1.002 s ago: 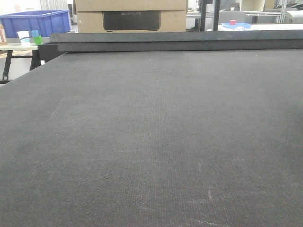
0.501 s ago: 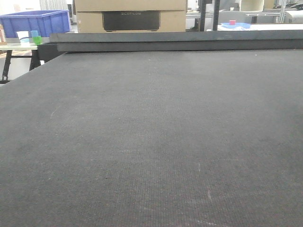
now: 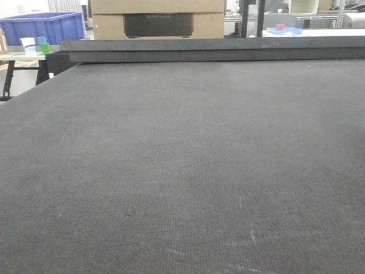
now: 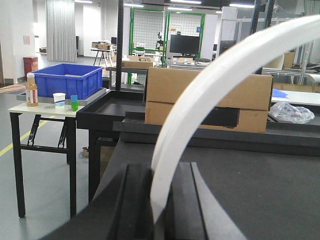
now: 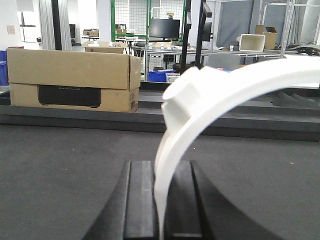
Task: Grab PVC pipe and place in blue bin
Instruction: 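Hold the pipe in both grippers while the base turns away from the table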
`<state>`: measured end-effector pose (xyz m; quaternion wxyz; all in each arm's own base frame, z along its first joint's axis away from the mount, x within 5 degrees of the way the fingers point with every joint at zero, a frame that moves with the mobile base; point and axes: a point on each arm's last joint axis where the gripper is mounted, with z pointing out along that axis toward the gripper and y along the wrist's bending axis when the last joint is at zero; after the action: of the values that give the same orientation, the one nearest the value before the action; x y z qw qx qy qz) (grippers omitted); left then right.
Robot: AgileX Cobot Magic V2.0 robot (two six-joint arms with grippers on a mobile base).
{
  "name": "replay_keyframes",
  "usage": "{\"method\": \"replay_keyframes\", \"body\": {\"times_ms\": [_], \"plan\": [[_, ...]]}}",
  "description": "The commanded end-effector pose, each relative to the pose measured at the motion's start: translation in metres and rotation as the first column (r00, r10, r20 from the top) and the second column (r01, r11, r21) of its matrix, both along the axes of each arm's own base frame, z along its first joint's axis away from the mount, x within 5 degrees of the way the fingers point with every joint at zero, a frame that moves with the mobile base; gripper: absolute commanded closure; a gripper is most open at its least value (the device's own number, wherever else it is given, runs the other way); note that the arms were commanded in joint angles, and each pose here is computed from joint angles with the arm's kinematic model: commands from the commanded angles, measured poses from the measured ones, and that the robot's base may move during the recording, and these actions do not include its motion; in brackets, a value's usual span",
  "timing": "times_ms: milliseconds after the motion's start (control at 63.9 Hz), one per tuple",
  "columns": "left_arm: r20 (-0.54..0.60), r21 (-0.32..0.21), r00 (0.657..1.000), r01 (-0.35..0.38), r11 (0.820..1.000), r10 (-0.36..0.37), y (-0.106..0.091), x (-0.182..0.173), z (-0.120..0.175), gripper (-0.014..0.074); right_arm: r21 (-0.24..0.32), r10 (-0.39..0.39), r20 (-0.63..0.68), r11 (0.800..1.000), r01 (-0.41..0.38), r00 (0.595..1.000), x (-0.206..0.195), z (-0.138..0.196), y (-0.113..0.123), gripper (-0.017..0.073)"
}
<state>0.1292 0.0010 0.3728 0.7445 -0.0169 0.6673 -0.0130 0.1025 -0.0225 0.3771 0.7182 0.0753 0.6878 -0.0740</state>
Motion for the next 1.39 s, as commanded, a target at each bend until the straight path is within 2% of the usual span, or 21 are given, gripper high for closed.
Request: {"method": "replay_keyframes", "body": {"times_ms": [0,1377], "plan": [[0.042,-0.007,0.999,0.007,1.0,-0.007,-0.0009,-0.0028,0.0052,0.0704,-0.014,-0.005,0.035,1.0,0.005,0.999,-0.0018,0.0036,0.0001,0.0728],[0.044,-0.007,0.999,0.007,1.0,-0.007,-0.0009,-0.0032,0.0055,0.0704,-0.015,-0.005,0.036,1.0,0.005,0.999,-0.0018,0.0037,0.0,0.0728]]}}
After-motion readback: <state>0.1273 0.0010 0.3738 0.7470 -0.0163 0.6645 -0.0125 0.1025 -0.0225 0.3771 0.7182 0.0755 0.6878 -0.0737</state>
